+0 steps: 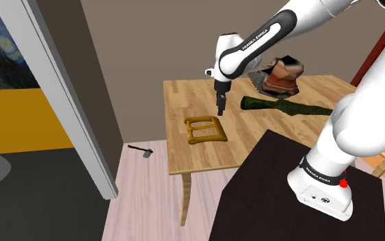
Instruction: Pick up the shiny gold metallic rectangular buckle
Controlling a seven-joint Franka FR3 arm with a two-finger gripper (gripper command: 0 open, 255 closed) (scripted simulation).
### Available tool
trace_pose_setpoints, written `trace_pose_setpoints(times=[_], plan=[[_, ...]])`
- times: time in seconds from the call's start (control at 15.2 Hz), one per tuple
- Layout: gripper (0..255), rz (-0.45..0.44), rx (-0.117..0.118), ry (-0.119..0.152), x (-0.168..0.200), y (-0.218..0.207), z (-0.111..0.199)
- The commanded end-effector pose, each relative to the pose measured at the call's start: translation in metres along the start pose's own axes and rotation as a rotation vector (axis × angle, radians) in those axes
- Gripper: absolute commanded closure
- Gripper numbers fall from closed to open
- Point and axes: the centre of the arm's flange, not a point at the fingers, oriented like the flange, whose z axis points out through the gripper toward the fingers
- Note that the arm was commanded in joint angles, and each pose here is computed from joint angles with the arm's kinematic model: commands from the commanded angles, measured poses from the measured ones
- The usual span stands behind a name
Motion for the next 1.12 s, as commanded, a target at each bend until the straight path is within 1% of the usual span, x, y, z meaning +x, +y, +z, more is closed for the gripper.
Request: trace_pose_setpoints(times=[0.0, 0.53, 0.59, 1.06], plan=[[0, -0.042, -0.003, 0.0, 0.013, 0.008, 0.024], [0, -0.2, -0.008, -0.003, 0.065, 0.044, 0.109], [0, -0.204, -0.008, -0.003, 0.066, 0.045, 0.111], [0, -0.204, -0.008, -0.003, 0.067, 0.047, 0.151]])
